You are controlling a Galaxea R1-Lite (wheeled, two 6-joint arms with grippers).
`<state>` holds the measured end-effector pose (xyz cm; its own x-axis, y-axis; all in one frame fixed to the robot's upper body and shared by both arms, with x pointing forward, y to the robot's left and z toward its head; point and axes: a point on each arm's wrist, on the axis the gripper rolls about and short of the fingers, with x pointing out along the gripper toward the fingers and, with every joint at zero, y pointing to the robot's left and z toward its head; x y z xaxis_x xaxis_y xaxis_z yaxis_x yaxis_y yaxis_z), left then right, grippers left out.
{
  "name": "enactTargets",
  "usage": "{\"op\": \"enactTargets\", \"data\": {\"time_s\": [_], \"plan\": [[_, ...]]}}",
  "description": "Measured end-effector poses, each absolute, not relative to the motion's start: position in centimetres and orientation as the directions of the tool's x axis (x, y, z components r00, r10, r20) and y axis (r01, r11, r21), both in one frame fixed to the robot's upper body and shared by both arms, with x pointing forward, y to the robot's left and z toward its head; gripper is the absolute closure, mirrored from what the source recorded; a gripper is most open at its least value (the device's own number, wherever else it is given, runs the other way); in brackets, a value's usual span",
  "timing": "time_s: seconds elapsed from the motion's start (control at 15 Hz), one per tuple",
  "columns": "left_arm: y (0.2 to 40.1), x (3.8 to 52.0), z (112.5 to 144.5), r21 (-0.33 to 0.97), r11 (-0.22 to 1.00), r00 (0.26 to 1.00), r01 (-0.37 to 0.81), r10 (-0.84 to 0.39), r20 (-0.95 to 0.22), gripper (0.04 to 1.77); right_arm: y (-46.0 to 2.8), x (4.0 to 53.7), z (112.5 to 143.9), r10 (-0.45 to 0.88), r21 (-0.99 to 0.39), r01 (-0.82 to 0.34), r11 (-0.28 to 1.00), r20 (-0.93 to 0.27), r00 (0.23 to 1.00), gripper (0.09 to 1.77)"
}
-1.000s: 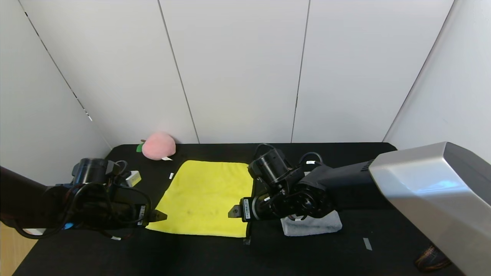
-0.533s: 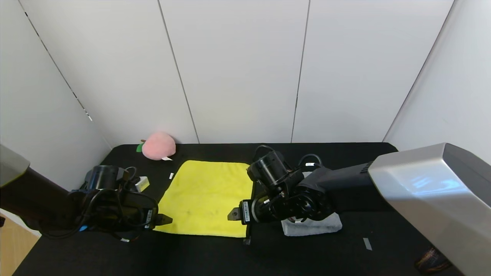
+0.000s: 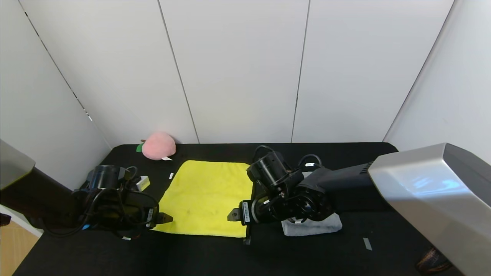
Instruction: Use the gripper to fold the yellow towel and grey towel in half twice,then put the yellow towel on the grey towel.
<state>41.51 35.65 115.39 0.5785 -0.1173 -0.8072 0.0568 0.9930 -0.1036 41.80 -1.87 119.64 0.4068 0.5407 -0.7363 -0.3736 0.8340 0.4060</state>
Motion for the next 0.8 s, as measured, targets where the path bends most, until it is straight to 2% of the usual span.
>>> {"op": "enactTargets", "data": {"time_s": [0.27, 0.47, 0.73, 0.8], "plan": [[35.51, 41.59, 115.43, -0.102, 0.993, 0.587, 0.063, -0.119, -0.801, 0.09, -1.76, 41.67, 119.65, 0.541, 0.405, -0.376, 0.833, -0.737, 0.406, 0.15], [35.28, 41.5, 115.34, -0.101, 0.992, 0.583, 0.069, -0.123, -0.803, 0.62, -1.77, 41.68, 119.65, 0.541, 0.405, -0.376, 0.834, -0.736, 0.407, 0.15], [34.94, 41.46, 115.07, -0.103, 0.992, 0.574, 0.078, -0.129, -0.809, 1.06, -1.79, 41.7, 119.65, 0.541, 0.405, -0.375, 0.834, -0.736, 0.407, 0.15], [34.94, 41.47, 115.02, -0.103, 0.992, 0.573, 0.077, -0.129, -0.81, 1.46, -1.79, 41.7, 119.65, 0.541, 0.406, -0.375, 0.834, -0.736, 0.407, 0.15]]}}
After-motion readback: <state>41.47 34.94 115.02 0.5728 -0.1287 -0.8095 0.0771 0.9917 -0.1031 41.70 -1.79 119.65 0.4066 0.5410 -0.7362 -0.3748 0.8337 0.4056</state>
